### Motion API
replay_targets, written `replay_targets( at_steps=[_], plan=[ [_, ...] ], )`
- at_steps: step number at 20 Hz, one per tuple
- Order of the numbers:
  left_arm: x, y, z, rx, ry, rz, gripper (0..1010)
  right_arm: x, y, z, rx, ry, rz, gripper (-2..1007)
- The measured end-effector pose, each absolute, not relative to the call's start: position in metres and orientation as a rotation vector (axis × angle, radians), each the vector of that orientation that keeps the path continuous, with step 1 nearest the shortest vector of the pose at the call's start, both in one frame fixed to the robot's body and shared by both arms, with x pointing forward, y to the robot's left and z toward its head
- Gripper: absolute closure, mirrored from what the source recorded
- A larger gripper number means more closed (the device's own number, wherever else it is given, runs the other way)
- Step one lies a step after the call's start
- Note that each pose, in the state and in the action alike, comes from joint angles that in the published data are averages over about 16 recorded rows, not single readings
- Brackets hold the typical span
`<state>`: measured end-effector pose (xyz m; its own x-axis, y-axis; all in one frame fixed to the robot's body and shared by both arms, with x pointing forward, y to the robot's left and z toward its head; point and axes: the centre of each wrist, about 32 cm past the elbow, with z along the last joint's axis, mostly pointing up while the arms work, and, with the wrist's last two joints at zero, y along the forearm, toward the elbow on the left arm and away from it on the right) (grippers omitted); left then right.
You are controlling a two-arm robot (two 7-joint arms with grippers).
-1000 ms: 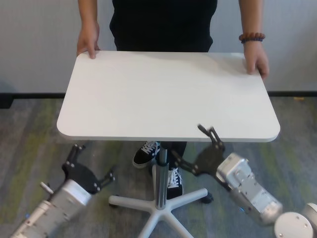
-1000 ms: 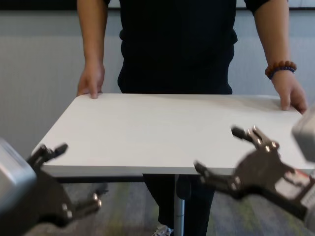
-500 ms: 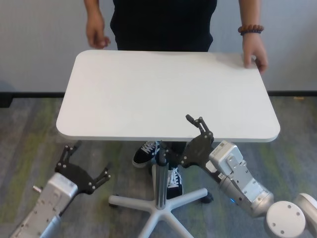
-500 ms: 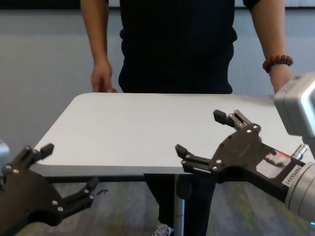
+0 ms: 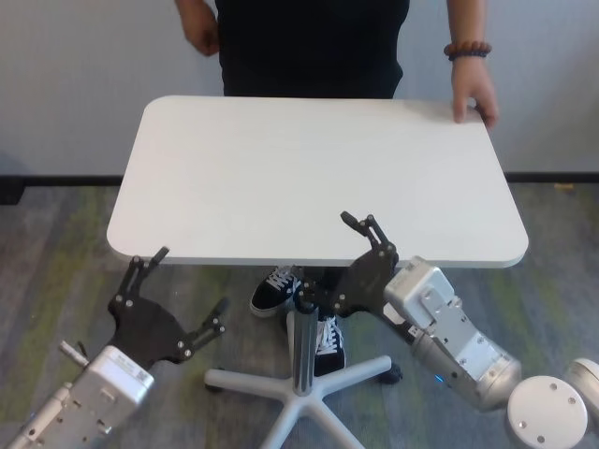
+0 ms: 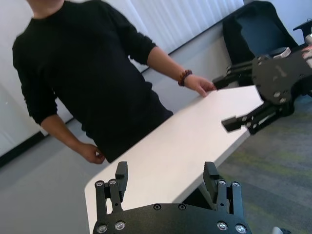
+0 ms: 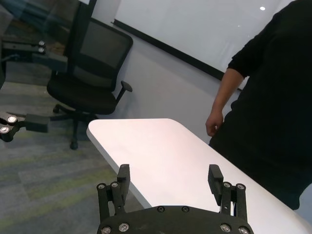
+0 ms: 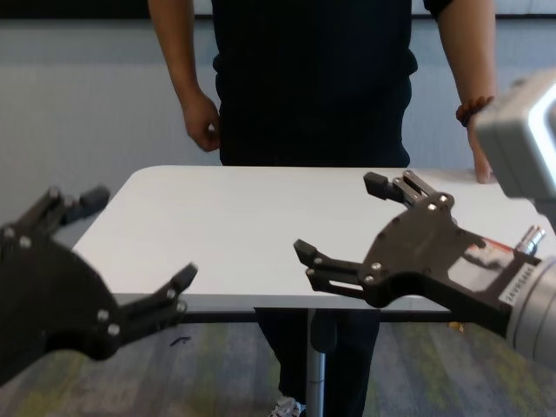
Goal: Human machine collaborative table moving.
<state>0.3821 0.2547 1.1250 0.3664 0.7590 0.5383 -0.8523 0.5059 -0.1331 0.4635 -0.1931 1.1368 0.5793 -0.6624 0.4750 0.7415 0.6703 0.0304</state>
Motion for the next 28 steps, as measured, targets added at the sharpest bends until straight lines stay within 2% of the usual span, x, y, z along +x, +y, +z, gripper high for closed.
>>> replay_targets(
  at_steps=[8, 28],
  plan=[
    [0.3793, 0.2503, 1.1346, 0.194, -0.615, 1.01, 7, 0.4597, -0.1879, 1.1473, -0.212, -0.498, -0.829, 4],
    [0.3822, 0.249, 1.1305, 0.213, -0.6, 1.0, 7, 0.4603, -0.1875, 1.1455, -0.226, -0.504, -0.836, 5]
  ],
)
